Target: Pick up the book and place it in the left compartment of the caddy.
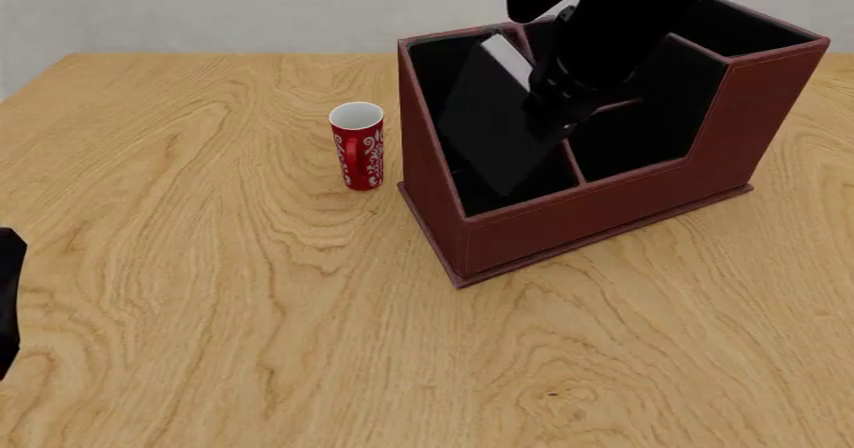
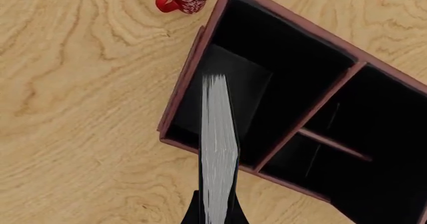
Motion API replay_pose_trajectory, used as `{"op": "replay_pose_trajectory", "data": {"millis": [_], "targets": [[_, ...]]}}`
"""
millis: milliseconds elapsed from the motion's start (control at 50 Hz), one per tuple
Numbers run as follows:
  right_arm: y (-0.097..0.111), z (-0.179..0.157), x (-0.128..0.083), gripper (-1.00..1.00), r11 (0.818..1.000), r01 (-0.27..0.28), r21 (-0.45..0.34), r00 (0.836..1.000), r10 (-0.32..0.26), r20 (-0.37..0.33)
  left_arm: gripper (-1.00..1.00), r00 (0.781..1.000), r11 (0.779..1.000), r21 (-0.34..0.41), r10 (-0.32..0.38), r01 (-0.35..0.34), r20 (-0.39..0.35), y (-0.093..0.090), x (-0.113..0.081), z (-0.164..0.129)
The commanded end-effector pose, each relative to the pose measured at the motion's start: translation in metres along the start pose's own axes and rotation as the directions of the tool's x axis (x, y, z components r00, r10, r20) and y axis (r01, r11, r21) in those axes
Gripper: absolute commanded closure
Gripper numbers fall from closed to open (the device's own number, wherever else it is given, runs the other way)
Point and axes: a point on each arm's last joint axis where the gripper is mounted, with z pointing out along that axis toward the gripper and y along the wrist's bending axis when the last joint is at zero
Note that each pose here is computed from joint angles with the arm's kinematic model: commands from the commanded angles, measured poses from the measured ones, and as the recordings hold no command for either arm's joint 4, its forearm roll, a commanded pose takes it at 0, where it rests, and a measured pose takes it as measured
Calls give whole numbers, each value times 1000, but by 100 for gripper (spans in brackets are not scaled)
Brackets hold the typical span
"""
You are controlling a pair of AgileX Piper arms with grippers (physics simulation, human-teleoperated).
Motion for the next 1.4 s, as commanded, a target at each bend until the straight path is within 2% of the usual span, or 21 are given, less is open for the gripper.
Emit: {"op": "replay_pose_trajectory", "data": {"millis": [20, 280, 380, 400, 940, 1160, 1400], "targets": [[1, -6, 6, 100, 1000, -5, -9, 1000, 5, 5, -100, 1000, 1000, 0, -6, 6, -9, 0, 3, 0], [2, -6, 8, 100, 1000, -10, -10, 1000, 10, 1, -100, 1000, 1000, 3, -7, 7, -8, 0, 3, 0], [-6, -6, 9, 100, 1000, -7, 1, 1000, 7, -1, -100, 1000, 1000, 4, -7, 7, -8, 0, 2, -1], [-4, -5, 10, -100, 1000, -6, -4, 1000, 6, -5, -100, 1000, 1000, 5, -7, 7, -7, 0, 2, -1], [-7, -14, 13, -100, 1000, -5, 10, 1000, 4, 16, -100, 1000, 1000, 10, -11, 11, 6, 0, -5, -4], [-14, -37, 22, -100, 999, -18, 44, 998, 15, 65, -100, 999, 1000, 27, -15, 14, 32, 0, -17, -7], [-20, -79, 38, -100, 993, -69, 99, 986, 53, 160, -100, 999, 997, 74, -24, 20, 41, -1, -29, -10]]}}
